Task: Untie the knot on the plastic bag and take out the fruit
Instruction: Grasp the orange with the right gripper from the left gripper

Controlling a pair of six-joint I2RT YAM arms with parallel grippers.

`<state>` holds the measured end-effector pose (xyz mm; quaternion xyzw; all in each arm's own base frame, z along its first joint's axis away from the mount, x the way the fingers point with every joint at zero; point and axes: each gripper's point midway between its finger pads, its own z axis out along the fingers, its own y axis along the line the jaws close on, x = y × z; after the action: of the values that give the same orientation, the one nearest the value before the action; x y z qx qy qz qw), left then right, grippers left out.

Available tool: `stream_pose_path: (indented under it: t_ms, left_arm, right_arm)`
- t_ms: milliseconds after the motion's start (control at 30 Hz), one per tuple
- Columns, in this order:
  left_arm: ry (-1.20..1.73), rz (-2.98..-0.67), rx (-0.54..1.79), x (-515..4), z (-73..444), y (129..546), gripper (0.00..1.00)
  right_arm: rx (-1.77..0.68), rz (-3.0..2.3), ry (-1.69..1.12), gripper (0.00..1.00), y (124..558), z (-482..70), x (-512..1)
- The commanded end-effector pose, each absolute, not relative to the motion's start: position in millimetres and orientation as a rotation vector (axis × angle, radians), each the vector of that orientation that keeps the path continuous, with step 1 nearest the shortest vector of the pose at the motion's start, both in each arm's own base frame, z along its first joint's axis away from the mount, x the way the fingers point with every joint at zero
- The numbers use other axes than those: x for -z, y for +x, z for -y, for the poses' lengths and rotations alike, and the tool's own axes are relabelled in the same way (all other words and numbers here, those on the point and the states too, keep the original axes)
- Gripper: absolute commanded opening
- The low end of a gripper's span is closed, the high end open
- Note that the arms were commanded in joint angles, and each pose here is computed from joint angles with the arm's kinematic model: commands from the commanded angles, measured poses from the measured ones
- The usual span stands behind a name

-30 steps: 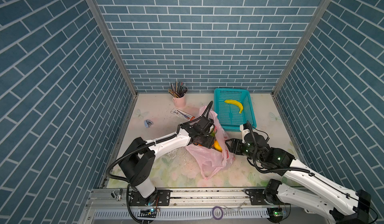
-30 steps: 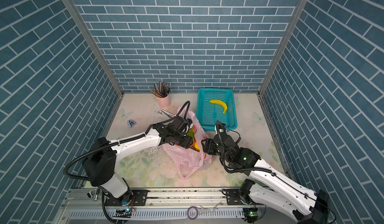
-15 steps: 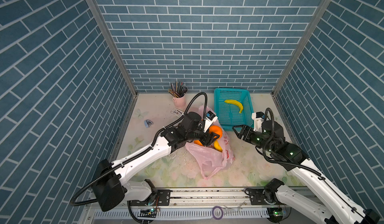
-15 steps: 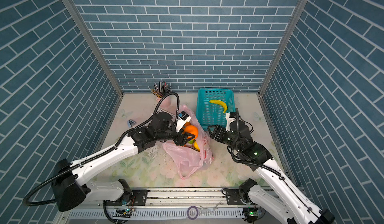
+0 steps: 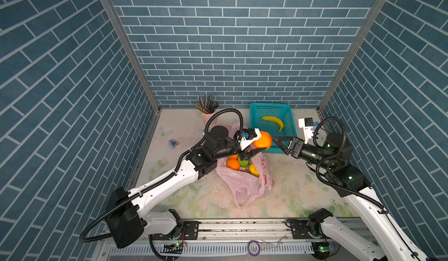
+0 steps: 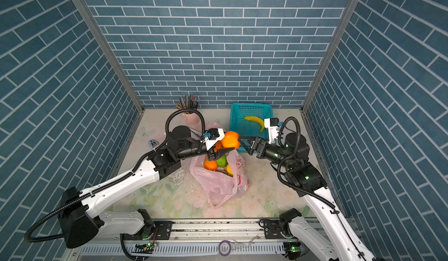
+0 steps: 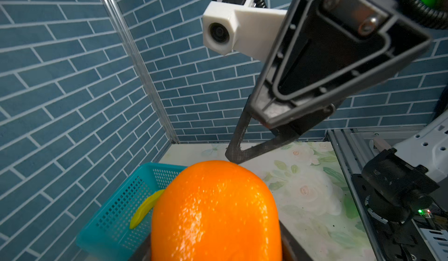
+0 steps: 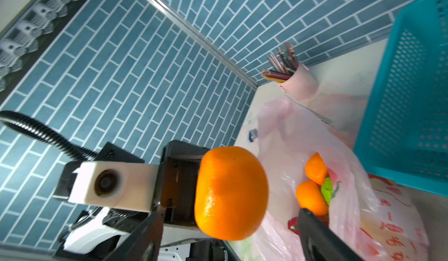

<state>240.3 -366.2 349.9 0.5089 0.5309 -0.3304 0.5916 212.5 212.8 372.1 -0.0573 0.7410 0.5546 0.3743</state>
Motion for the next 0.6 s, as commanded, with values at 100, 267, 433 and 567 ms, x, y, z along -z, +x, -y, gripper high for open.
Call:
stream_pose_path:
  t_ms: [100,267,433,567]
  left_arm:
    - [1.205,-0.986,0.811,-395,381,228,0.62]
    - [1.216,-0.962,0.837,-400,389,226,0.62]
    - [1.219,-0.957,0.862,-402,394,225,0.62]
    - [1.202,-0.937,0.886,-410,395,221,0.62]
  right_arm:
    - [-1.570,-1.794,-0.282,0.87,203,-229,-405]
    - [-1.601,-1.770,-0.298,0.79,209,-235,-406]
    - [-1.620,-1.750,-0.297,0.60,213,-238,-406]
    - [-1.599,-1.774,-0.259,0.77,219,-236,-397]
